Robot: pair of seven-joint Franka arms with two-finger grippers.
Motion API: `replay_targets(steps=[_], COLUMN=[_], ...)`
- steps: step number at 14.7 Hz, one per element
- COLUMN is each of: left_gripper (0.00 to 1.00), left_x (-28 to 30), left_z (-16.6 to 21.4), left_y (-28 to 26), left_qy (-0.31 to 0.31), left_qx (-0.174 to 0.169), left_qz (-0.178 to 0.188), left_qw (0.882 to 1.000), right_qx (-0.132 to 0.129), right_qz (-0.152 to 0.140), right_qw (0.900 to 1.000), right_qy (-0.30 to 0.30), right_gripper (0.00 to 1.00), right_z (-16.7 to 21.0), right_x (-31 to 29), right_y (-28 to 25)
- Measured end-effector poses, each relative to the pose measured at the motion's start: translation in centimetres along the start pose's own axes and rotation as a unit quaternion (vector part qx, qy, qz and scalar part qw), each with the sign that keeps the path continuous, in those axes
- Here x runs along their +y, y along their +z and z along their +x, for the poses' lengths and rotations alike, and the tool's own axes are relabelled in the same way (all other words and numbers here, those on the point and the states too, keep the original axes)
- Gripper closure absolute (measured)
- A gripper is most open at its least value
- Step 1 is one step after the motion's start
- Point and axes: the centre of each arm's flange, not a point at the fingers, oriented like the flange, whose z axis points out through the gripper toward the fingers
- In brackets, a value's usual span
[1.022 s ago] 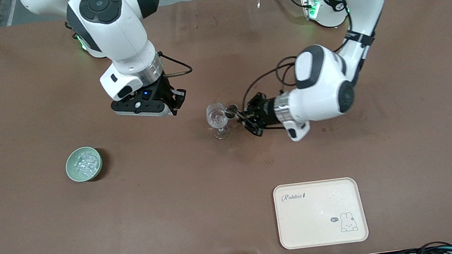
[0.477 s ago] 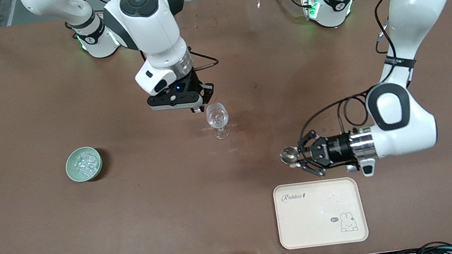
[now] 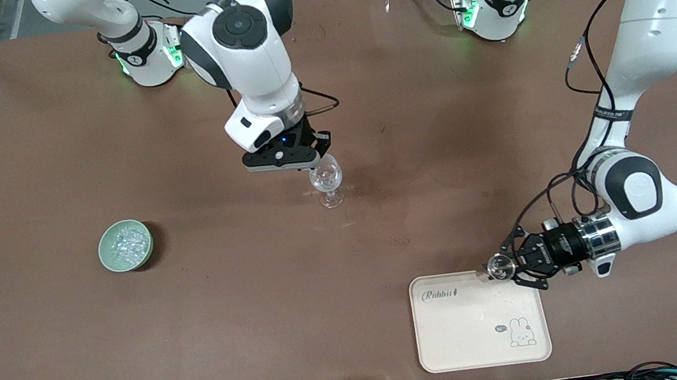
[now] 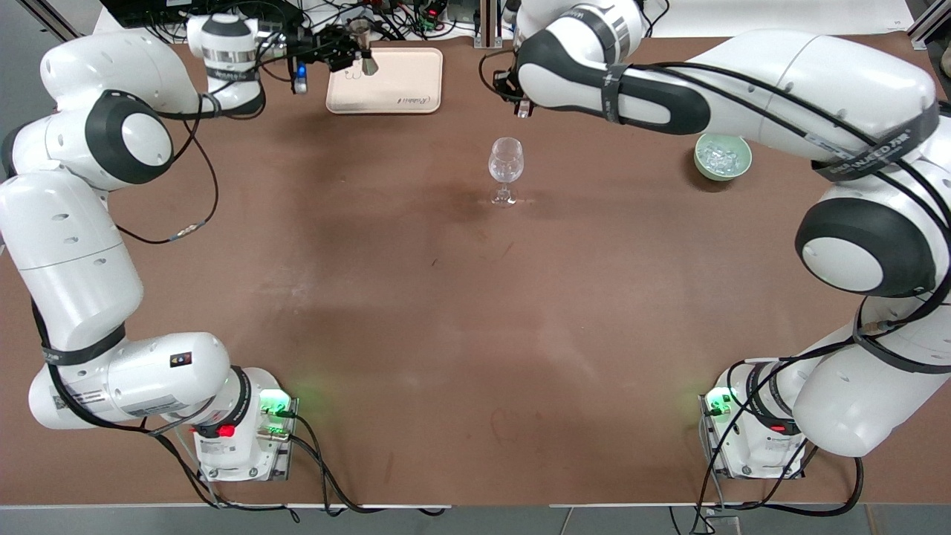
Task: Pour wine and add ice with both arms
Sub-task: 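Drop ice with the right gripper while the left gripper sets the jigger down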
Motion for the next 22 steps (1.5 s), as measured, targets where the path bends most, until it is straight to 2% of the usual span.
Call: replay_targets(steps=[6, 11, 15, 21, 22], left_gripper=[0.79, 0.79, 0.79, 0.79, 0.79], left_x=[1.3, 2.7, 3.1, 2.8, 2.8], left_z=[5.6, 8.5, 10.5, 12.1, 12.2], left_y=[-1.0, -1.0, -0.6, -0.2, -0.2], left_qy=[-0.026, -0.036, -0.052, -0.030, -0.029], left_qx=[-0.016, -0.015, -0.011, -0.004, -0.004], left_qz=[-0.030, -0.056, -0.085, -0.086, -0.086], left_qw=[0.999, 0.998, 0.995, 0.996, 0.996], right_qx=[-0.014, -0.019, -0.021, -0.022, -0.022], right_qz=[-0.015, -0.019, -0.021, -0.022, -0.022], right_qw=[1.000, 0.999, 0.999, 0.999, 0.999], right_qy=[-0.008, -0.017, -0.023, -0.023, -0.023], right_gripper=[0.77, 0.76, 0.72, 0.67, 0.64], right_z=[-0.9, -1.9, -2.5, -2.5, -2.5], right_x=[-0.6, -1.4, -1.8, -2.0, -2.0], right_y=[2.6, 3.5, 3.9, 4.4, 4.5])
